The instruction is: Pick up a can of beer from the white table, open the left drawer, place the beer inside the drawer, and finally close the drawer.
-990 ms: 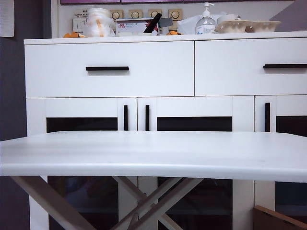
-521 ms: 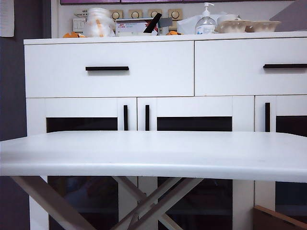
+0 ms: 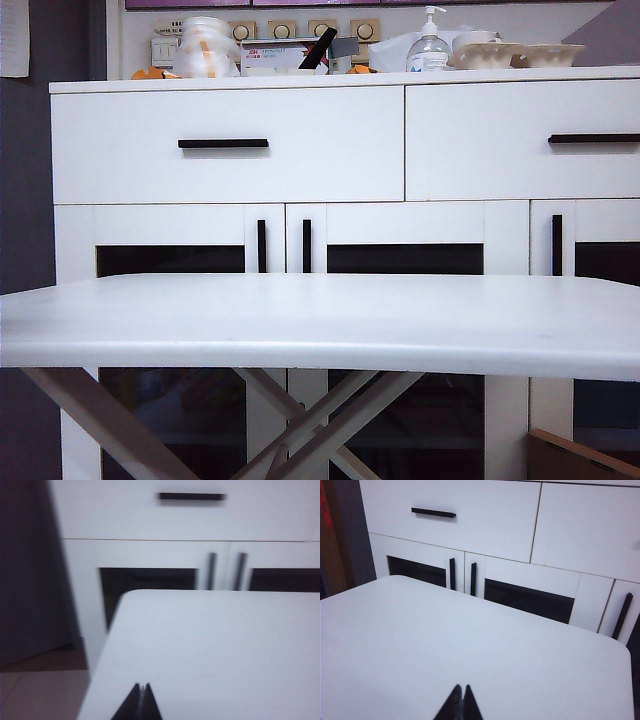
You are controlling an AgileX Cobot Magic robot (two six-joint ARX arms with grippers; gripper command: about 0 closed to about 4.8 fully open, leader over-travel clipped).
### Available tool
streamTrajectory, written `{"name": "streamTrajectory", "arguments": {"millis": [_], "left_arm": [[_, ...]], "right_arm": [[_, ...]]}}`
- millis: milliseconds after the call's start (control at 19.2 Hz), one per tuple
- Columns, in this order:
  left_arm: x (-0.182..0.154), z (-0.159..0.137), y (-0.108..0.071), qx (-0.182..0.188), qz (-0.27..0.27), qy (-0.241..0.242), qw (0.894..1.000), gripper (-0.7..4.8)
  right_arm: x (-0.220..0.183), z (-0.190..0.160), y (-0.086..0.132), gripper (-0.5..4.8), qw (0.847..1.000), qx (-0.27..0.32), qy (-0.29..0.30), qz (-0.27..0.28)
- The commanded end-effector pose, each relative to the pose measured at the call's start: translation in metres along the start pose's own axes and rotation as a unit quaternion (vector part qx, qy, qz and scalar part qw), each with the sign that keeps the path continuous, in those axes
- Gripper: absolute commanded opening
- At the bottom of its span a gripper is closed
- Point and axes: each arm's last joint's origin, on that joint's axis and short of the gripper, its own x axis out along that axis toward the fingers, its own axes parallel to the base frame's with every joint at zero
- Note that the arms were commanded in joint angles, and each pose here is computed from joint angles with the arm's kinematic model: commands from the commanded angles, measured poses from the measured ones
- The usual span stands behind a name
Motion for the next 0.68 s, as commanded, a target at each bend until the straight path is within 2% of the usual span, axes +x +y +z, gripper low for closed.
{"name": "streamTrajectory", "arguments": {"millis": [52, 208, 365, 521, 677], "left_arm": [[0.004, -0.008, 0.003, 0.004, 0.003, -0.020, 1.000, -0.06], [0.008, -0.022, 0.003, 0.007, 0.001, -0.025, 1.000, -0.06], [0.008, -0.028, 0.003, 0.048, 0.008, 0.002, 0.999, -0.06], [0.008, -0.029, 0.004, 0.048, 0.018, 0.004, 0.999, -0.06], [0.008, -0.034, 0.004, 0.041, 0.017, 0.032, 0.998, -0.06]], "right_arm": [[-0.001, 0.002, 0.000, -0.05, 1.000, 0.004, -0.009, 0.000], [-0.001, 0.002, 0.000, -0.05, 1.000, 0.003, -0.008, 0.000], [-0.001, 0.002, 0.000, -0.05, 1.000, 0.003, -0.008, 0.000], [-0.001, 0.002, 0.000, -0.05, 1.000, 0.003, -0.008, 0.000], [-0.001, 0.002, 0.000, -0.05, 1.000, 0.003, -0.008, 0.000]]}}
